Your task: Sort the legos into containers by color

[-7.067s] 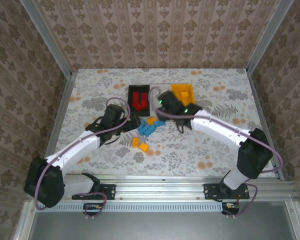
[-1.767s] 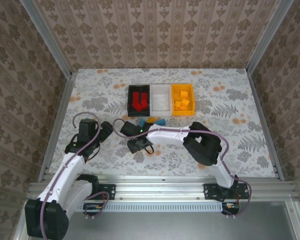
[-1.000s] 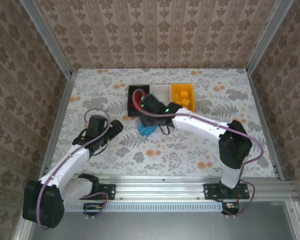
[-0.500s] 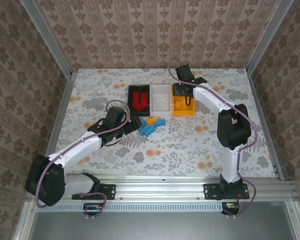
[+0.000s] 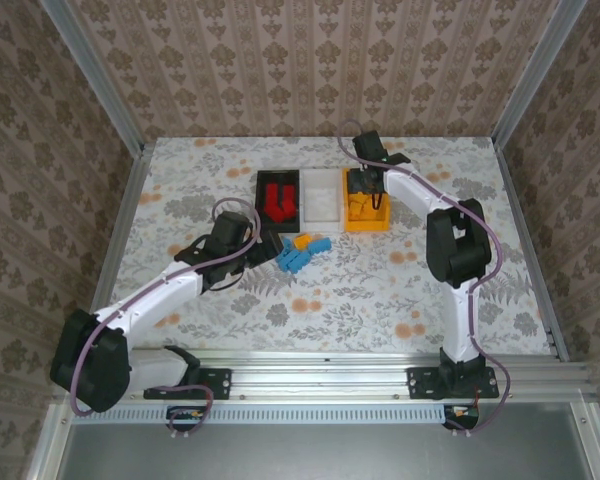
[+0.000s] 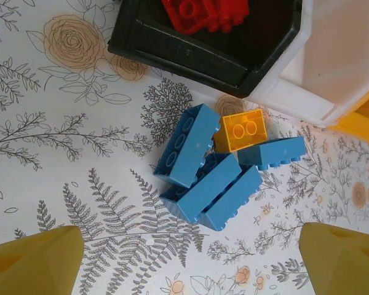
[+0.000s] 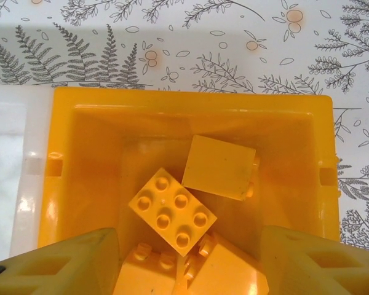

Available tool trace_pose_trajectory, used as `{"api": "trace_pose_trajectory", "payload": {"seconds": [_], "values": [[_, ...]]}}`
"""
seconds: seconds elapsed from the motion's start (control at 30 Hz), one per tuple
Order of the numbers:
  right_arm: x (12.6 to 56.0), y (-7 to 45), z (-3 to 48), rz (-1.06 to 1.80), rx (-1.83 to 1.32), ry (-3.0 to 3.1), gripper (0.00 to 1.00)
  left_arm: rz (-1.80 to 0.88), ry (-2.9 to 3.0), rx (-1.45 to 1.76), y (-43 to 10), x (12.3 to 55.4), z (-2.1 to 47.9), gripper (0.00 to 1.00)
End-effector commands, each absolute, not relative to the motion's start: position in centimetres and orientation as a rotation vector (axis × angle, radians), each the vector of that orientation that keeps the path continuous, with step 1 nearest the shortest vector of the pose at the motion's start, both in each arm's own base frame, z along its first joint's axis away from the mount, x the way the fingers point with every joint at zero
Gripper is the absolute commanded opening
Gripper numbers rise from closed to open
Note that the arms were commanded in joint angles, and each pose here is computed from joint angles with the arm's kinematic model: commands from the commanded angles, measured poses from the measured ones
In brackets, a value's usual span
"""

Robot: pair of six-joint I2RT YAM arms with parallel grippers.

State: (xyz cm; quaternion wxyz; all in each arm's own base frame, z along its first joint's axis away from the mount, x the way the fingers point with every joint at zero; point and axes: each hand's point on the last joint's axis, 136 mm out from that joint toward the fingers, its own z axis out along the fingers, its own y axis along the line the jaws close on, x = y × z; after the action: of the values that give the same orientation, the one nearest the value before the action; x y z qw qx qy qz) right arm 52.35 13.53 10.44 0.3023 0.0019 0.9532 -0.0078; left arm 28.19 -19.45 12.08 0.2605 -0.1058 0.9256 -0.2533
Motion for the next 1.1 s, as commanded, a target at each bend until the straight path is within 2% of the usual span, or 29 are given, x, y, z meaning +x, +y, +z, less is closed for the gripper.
{"api": "trace_pose_trajectory", "payload": {"seconds": [0.0,0.1,0.23,0.37,0.43,0.67,0.73,0.83,1.07], "values": [[50.0,15.9,15.6,0.033,-0.054,2.435,0.62,-0.647,2.484,-0.270,-18.7,28.5,13.1,0.92],[45.8,20.4,17.3,0.081,-0.156,2.371,0.62,-0.623,2.471,-0.319,-17.3,28.7,13.1,0.92],[40.5,25.9,16.1,0.117,-0.276,2.357,0.59,-0.600,2.440,-0.421,-14.6,28.5,12.8,0.92],[38.0,29.2,13.7,0.127,-0.362,2.390,0.58,-0.572,2.402,-0.522,-11.9,28.3,12.4,0.92],[37.5,29.6,12.8,0.114,-0.385,2.409,0.58,-0.564,2.397,-0.492,-11.8,28.3,12.5,0.89],[36.8,26.4,11.8,0.093,-0.317,2.446,0.56,-0.477,2.520,-0.226,-15.1,28.8,11.8,0.77],[36.4,24.9,11.2,0.091,-0.279,2.472,0.55,-0.435,2.540,-0.100,-17.0,29.1,11.7,0.68],[35.8,22.4,10.6,0.097,-0.213,2.500,0.54,-0.342,2.589,0.151,-20.2,29.3,11.4,0.59],[34.7,17.6,10.1,0.235,0.005,2.535,0.50,-0.025,2.557,0.596,-26.5,30.4,10.2,0.52]]}}
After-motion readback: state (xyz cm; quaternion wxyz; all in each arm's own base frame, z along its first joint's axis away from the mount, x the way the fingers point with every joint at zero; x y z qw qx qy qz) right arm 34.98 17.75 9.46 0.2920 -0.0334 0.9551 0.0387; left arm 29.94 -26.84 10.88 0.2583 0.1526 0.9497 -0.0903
